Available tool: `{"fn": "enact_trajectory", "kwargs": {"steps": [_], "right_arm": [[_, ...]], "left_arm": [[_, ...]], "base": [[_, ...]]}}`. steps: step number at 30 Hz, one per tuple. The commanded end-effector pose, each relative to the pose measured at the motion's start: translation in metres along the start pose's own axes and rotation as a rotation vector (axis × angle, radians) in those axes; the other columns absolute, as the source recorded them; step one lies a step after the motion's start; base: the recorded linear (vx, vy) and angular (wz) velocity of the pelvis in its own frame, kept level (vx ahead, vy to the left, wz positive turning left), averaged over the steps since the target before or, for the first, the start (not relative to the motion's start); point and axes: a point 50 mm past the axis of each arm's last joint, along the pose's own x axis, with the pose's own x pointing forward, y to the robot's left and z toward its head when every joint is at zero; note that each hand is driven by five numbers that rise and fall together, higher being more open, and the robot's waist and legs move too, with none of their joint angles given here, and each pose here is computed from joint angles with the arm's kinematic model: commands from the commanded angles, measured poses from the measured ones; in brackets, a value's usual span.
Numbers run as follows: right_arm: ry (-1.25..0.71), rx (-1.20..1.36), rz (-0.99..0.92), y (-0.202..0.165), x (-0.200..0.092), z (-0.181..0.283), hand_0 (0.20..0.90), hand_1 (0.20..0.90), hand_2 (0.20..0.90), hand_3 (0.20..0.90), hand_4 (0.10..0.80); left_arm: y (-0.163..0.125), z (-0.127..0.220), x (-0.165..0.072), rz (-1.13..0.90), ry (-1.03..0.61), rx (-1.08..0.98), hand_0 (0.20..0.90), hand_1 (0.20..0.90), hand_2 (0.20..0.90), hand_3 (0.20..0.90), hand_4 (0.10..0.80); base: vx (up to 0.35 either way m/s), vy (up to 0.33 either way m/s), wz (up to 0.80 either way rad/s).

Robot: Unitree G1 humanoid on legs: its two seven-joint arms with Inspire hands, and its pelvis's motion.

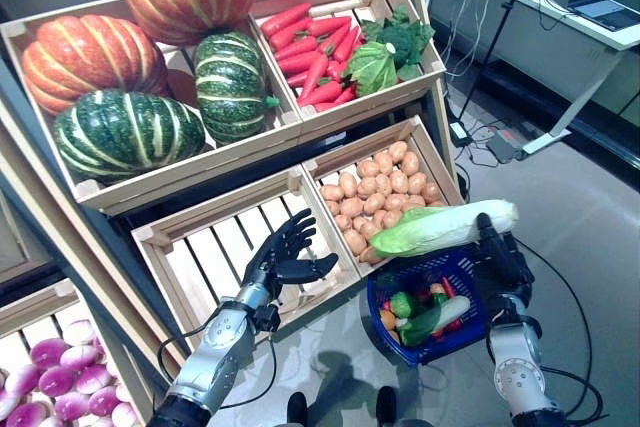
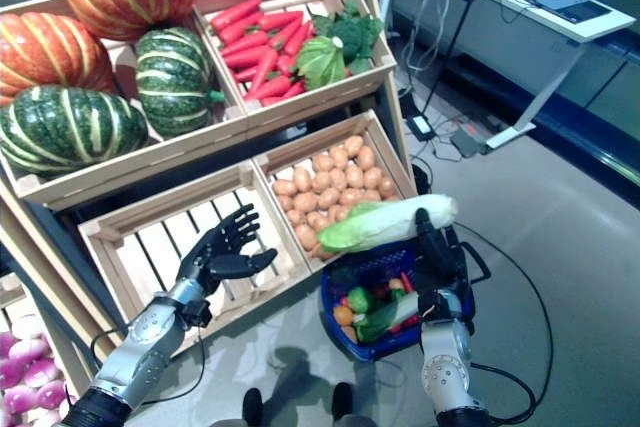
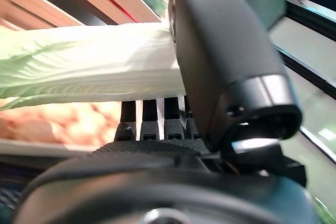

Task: Put vegetables into the basket

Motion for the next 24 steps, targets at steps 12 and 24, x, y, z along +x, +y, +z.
{"fn": "enact_trajectory", "kwargs": {"steps": [12, 24], "right_arm": [[-0.464, 0.111, -0.138, -0.008, 0.022, 0.079, 0.3, 0.3, 0.3, 0.3, 0.4], [-0.467, 0.153, -0.07, 0.031, 0.059, 0.08, 0.3, 0.3, 0.3, 0.3, 0.4]], "left_arm": [[-0.011, 0.103, 0.014, -0.133, -0.483, -0.083, 0.9, 0.9, 0.9, 0.9, 0.8], [-0.053, 0.157, 0.025, -0.31, -0.754, -0.1, 0.9, 0.9, 0.9, 0.9, 0.8]], "base": [[-0.142, -0.059, -0.02], [-0.179, -0.055, 0.1]]}}
